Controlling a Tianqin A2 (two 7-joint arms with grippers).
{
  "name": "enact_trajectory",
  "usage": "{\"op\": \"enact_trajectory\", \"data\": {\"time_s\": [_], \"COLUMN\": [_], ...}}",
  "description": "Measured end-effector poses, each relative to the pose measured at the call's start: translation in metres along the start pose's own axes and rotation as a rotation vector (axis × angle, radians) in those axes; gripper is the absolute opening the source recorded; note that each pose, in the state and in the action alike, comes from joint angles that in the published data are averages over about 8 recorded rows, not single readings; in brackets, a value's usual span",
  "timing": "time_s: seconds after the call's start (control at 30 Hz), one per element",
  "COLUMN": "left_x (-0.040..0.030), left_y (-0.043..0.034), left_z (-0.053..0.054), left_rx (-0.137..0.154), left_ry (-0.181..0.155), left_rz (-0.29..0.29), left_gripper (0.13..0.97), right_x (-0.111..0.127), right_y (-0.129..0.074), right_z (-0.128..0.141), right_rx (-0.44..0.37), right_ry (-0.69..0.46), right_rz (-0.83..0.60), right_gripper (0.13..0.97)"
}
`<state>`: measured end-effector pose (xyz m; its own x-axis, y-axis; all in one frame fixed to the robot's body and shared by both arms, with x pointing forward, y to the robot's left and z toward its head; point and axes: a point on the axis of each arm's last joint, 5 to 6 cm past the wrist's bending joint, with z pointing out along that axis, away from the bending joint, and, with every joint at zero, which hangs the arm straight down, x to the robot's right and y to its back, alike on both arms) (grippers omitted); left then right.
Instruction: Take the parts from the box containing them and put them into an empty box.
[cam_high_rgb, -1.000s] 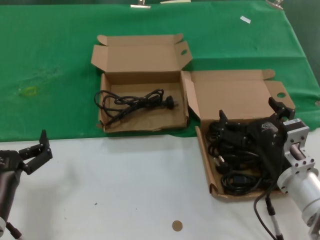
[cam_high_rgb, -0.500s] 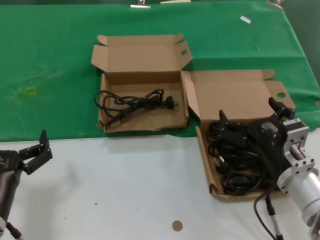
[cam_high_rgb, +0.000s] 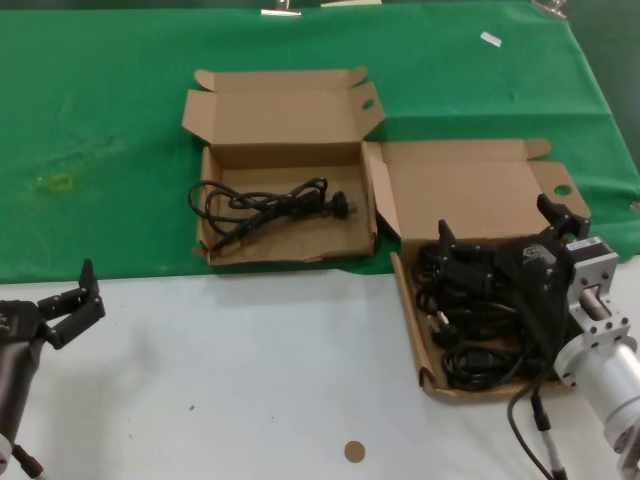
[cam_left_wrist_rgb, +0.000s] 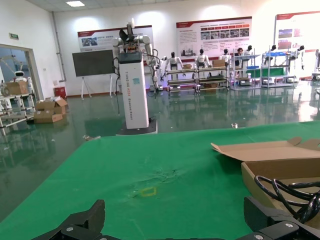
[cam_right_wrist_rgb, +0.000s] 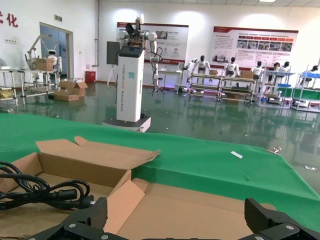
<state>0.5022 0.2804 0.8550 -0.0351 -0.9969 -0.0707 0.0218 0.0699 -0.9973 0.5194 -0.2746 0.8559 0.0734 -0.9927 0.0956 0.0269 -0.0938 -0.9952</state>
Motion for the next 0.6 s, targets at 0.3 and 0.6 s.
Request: {"op": "enact_trajectory", "data": {"time_s": [0.3,0.6], "left_x": [0.0000,0.0000], "left_y": [0.0000,0.0000], "left_z": [0.0000,0.0000], "left_rx": [0.000,0.000], "left_ry": [0.000,0.000], "left_rz": [0.000,0.000], "left_gripper": [0.966,0.966], "right_x": [0.0000,0.0000], "right_y": [0.0000,0.0000], "right_z": [0.0000,0.0000], "right_rx": [0.000,0.000], "right_ry": [0.000,0.000], "right_rz": [0.000,0.000], "right_gripper": [0.966,0.966]}}
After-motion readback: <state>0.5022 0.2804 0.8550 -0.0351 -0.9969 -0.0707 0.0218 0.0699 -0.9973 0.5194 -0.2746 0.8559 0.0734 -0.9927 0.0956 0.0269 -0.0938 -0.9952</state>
